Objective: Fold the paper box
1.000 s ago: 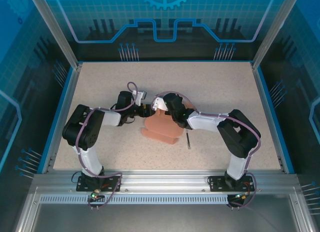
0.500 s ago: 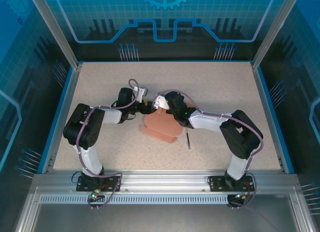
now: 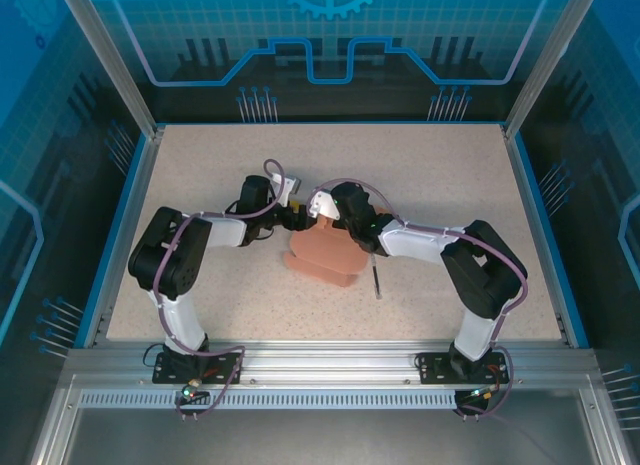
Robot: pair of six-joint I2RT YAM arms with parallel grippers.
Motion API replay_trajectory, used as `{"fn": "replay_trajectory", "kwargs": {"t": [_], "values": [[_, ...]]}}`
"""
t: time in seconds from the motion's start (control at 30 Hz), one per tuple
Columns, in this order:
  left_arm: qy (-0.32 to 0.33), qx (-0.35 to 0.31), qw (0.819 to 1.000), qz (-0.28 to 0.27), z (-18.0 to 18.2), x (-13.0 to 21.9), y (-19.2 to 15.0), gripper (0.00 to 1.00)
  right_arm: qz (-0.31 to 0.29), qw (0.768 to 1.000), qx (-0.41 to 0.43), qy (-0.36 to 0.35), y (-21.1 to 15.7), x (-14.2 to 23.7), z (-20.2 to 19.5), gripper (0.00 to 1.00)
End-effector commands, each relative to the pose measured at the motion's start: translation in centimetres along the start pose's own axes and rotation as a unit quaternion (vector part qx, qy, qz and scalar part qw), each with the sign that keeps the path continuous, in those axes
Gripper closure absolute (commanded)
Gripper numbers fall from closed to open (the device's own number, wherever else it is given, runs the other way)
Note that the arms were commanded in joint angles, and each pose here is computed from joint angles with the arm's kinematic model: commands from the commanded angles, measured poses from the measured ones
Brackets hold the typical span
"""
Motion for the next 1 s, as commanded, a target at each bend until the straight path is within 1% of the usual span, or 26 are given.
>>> {"fn": "replay_trajectory", "kwargs": {"t": [0.0, 0.27, 0.53, 0.8, 0.9, 0.97], "values": [[0.005, -0.019, 1.0, -0.011, -0.2, -0.6, 0.8, 0.18, -0.038, 0.999, -0.024, 0.006, 1.0, 1.0, -1.2, 1.0], [0.009, -0.01, 1.0, -0.023, -0.4, -0.3, 1.3, 0.12, -0.041, 0.999, -0.021, 0.014, 0.9, 1.3, -1.0, 1.0], [-0.005, -0.021, 1.0, 0.001, -0.6, -0.3, 0.5, 0.1, -0.054, 0.998, -0.021, 0.024, 0.9, 1.7, -0.9, 1.0], [-0.026, -0.037, 0.999, 0.005, -1.2, -0.4, 0.1, 0.08, -0.066, 0.997, -0.017, 0.048, 1.0, 1.9, -0.4, 1.0], [-0.031, -0.038, 0.999, 0.006, -1.3, -0.6, 0.0, 0.03, -0.068, 0.996, -0.016, 0.054, 1.1, 1.9, -0.3, 1.0], [-0.026, -0.039, 0.999, 0.003, -1.2, -0.6, 0.1, 0.03, -0.067, 0.996, -0.014, 0.058, 1.1, 1.9, -0.2, 1.0]]}}
Point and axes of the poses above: each hand's point on the last joint's axis, 136 mm out from that joint toward the fingers, its own x axis back along the fingers, its own z axis along the line the jaws close on, y = z × x, the point moved 8 cm from there along x, back along the fingers, and after that the axes turned 9 degrees about x, right-handed, at the moved point
